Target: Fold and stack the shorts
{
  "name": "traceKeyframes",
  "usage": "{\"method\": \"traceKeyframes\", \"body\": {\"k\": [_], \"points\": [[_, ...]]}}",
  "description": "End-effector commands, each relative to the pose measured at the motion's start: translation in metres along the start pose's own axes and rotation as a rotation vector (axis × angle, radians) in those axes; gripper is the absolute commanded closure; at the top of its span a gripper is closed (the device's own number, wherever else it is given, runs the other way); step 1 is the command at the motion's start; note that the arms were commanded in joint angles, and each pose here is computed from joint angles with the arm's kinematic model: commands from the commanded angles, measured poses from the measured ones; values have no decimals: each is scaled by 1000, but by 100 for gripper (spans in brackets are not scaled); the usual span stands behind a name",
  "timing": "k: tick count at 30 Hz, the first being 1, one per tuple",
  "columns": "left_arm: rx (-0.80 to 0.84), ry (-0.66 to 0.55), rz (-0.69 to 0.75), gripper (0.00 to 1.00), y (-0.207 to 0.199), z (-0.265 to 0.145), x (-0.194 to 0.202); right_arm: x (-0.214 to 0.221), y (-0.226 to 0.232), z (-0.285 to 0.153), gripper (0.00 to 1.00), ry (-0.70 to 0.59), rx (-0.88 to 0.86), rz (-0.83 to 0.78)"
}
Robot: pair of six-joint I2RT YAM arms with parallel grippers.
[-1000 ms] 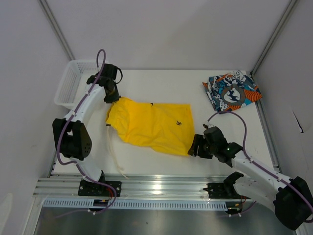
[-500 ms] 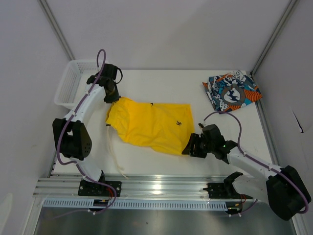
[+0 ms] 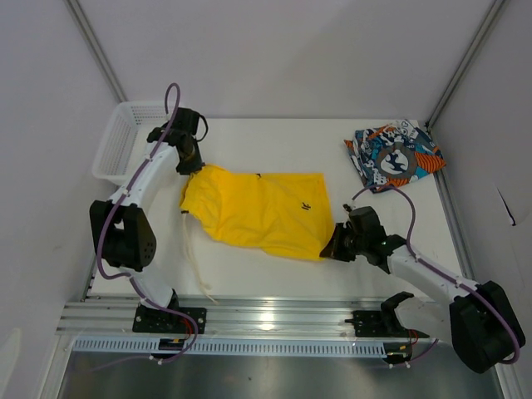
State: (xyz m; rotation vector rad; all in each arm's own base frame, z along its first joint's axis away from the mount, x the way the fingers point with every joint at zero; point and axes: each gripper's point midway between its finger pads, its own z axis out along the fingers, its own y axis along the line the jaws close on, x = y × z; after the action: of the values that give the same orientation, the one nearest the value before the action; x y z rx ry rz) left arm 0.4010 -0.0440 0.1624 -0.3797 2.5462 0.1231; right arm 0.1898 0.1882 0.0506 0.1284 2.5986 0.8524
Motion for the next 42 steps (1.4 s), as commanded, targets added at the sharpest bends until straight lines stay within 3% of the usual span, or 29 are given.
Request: {"method": "traceKeyframes", "body": {"k": [1, 12, 26, 29, 30, 31, 34, 42], "points": [[3, -59, 1, 78, 4, -9, -23, -16, -6, -12, 100, -63, 70, -54], [-33, -47, -23, 78, 19, -4, -25, -18, -44, -21, 100, -106, 246, -28], [-61, -51, -33, 78, 27, -4, -27, -20, -59, -16, 100, -107, 309, 5], [-50, -43, -30, 78, 25, -3, -24, -23, -56, -16, 75, -105, 293, -6], [-43, -49, -32, 78, 24, -3, -25, -28, -52, -17, 58, -114, 286, -6], [-38, -47, -32, 78, 23, -3, -25, -32, -50, -18, 55, -123, 279, -6], [-29, -50, -30, 78, 22, -4, -25, -50, -35, -25, 52, -169, 247, -22], [-6, -49, -24, 78, 17, -1, -26, -134, 33, -29, 57, -283, 106, -128]]}}
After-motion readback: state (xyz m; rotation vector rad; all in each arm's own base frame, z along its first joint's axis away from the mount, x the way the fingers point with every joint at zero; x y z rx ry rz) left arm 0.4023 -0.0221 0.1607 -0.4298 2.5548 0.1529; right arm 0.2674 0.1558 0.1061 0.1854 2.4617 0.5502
